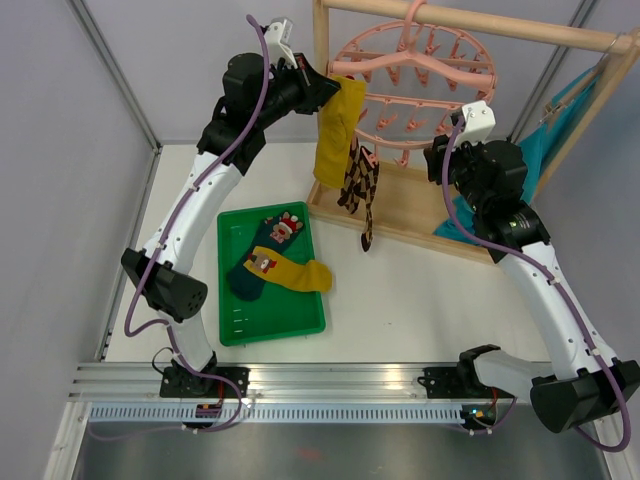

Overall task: Clip the socks to the hanger
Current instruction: Open the clamp at the hanger, then clamp the sock onto the hanger.

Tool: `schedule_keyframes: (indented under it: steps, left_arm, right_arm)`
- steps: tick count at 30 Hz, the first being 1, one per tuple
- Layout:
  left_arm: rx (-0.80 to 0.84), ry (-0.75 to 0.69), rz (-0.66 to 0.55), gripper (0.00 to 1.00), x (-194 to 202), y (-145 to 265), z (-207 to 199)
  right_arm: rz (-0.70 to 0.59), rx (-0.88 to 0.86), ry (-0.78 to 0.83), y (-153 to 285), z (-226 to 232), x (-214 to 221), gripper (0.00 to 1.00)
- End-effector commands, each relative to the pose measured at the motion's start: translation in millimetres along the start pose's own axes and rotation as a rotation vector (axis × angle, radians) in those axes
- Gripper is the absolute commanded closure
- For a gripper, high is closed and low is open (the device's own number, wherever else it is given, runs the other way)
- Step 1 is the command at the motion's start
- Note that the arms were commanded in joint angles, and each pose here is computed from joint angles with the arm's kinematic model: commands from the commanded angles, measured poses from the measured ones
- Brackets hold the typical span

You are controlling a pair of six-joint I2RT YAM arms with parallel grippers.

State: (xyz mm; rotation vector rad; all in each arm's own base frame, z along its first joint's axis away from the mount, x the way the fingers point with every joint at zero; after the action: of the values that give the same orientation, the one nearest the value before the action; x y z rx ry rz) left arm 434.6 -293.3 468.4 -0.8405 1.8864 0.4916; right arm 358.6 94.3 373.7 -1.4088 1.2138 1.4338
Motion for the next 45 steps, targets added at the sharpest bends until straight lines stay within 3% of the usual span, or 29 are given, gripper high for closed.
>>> schedule_keyframes:
  steps: [1, 6, 17, 23, 32, 39, 45]
  left_arm:
    - [0.032, -0.045, -0.042, 0.98, -20, 8, -11]
    - [0.038, -0.048, -0.036, 0.98, -18, 15, -13]
    - [0.03, -0.061, -0.009, 0.98, -3, 43, -14]
    - [0.07, -0.092, -0.002, 0.98, 2, 84, -30]
    - [0.245, -0.105, 0.115, 0.98, 44, 125, -67]
    - [0.338, -0.115, 0.218, 0.98, 96, 123, -102]
    - [0.419, -0.111, 0.254, 0.98, 130, 104, -106]
  right_arm:
    - [-0.076, -0.006, -0.023, 4, 0, -21, 0.55]
    - [-0.089, -0.046, -0.044, 7, 7, -26, 0.76]
    - [-0.085, -0.083, -0.179, 20, 16, -39, 0.99]
    - [-0.067, -0.097, -0.248, 24, 21, -45, 1.0]
    - [-0.051, -0.164, -0.307, 23, 40, -52, 1.0]
    - [-0.037, -0.21, -0.296, 22, 68, -55, 1.0]
    - [-0.027, -0.242, -0.29, 25, 80, -56, 1.0]
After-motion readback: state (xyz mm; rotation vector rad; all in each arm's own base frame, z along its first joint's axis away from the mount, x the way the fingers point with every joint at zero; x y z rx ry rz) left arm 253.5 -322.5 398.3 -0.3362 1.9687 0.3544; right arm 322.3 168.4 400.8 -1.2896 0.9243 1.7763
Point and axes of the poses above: each gripper's point midway between its finger pads, its own y axis back along the fingers, its own z axis along the line the jaws close on, x = y × z, the point moved 2 cm from there along y, back along the fingers, and after that the axes turned 1 degree about y, right-handed, at the moved point
